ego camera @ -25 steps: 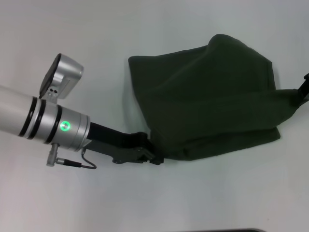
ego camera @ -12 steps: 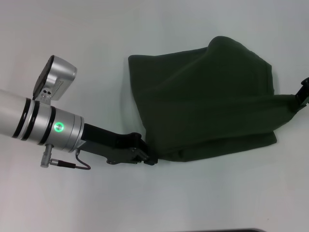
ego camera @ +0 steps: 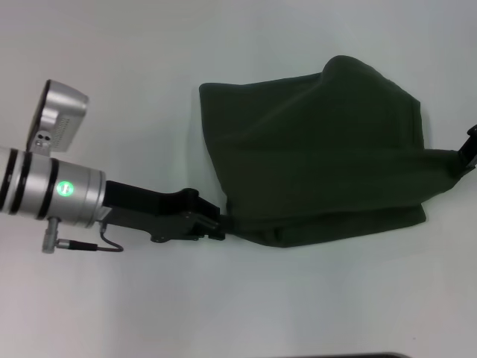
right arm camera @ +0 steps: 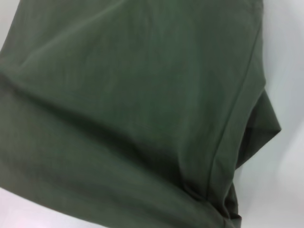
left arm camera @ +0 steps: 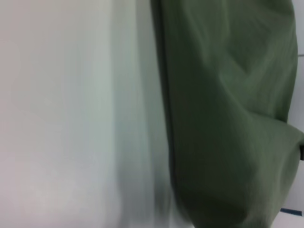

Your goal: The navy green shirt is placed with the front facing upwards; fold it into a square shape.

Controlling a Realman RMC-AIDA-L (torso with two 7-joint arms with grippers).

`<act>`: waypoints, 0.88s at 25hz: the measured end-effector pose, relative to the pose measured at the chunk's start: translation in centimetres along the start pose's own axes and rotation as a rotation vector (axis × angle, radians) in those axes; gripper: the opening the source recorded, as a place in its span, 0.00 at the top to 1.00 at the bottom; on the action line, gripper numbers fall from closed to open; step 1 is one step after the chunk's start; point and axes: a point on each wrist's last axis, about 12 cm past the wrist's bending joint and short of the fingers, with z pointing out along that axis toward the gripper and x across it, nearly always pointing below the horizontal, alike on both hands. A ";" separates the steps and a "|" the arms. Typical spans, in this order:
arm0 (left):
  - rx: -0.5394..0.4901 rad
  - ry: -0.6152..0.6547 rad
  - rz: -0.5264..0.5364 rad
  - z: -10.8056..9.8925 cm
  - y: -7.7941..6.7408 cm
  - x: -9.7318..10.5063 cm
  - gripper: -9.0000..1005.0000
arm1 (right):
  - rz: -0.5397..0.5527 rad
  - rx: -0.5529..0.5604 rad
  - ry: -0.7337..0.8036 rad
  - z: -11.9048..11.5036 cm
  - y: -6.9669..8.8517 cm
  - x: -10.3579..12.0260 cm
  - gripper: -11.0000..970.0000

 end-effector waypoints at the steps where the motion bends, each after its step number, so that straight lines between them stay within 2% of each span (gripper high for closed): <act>1: 0.000 -0.004 -0.002 -0.2 0.1 0.0 0.93 | 0.002 0.001 -0.003 0.0 -0.1 0.0 0.96; 4: -0.002 -0.014 -0.001 -0.6 0.3 0.0 0.91 | 0.011 0.006 -0.011 -0.3 -0.2 -0.1 0.95; 5: -0.001 -0.020 0.004 -0.9 0.3 0.0 0.87 | 0.013 0.007 -0.011 -0.3 -0.3 -0.1 0.94; 8: -0.004 -0.034 0.006 -1.6 0.4 -0.2 0.74 | 0.018 0.014 -0.018 -0.7 -0.4 -0.1 0.82; 15: 0.034 -0.110 0.006 -4.9 0.3 -0.9 0.49 | 0.043 0.018 -0.095 -3.0 -1.2 -0.5 0.56; 16: 0.057 -0.123 0.017 -5.5 -0.1 -1.1 0.48 | 0.044 0.013 -0.113 -3.3 -1.1 -0.7 0.53; 19: 0.116 -0.123 0.068 -6.0 -1.7 -1.4 0.43 | 0.037 -0.015 -0.161 -3.9 -0.7 -1.2 0.53; 22: 0.159 -0.064 0.127 -4.6 -3.8 -1.7 0.41 | 0.011 -0.071 -0.203 -3.6 0.2 -1.9 0.53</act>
